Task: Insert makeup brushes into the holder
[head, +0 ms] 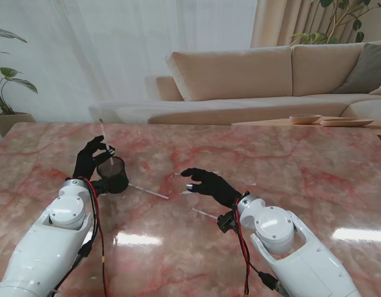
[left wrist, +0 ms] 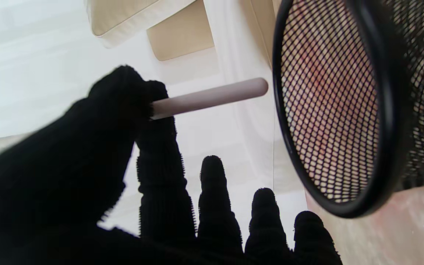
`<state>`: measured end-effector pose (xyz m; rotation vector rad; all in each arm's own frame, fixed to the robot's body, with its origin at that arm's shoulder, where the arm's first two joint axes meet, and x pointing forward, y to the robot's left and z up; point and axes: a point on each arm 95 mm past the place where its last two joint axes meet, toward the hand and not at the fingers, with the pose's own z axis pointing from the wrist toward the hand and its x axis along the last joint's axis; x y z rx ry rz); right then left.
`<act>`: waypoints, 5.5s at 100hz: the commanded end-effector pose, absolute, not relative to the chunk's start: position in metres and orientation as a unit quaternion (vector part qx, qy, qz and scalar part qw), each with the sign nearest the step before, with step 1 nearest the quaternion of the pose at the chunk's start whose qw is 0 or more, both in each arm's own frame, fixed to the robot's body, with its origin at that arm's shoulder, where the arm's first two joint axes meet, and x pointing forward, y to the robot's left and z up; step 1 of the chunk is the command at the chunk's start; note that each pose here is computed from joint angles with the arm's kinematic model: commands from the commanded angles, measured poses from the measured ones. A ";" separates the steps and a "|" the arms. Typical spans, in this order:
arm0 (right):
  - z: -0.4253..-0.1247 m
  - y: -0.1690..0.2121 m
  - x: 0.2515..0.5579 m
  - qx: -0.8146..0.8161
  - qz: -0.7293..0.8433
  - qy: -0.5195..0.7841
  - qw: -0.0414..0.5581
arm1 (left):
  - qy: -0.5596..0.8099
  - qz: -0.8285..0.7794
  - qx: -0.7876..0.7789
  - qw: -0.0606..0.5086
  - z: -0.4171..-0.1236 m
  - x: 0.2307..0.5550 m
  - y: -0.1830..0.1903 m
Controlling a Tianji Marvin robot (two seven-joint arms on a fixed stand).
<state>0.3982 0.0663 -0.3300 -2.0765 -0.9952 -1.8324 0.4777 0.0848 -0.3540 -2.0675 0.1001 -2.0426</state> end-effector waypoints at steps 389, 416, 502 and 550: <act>-0.323 0.026 0.391 -0.633 -0.592 -0.463 -0.187 | 0.434 -0.708 -0.544 0.121 -0.260 0.387 0.056; -0.333 0.023 0.383 -0.568 -0.516 -0.552 -0.326 | 0.466 -0.698 -0.534 0.099 -0.278 0.379 0.027; -0.387 0.069 0.360 -0.548 -0.480 -0.573 -0.376 | 0.468 -0.689 -0.548 0.081 -0.312 0.370 -0.004; -0.398 0.084 0.353 -0.558 -0.477 -0.575 -0.361 | 0.462 -0.692 -0.548 0.085 -0.316 0.371 -0.004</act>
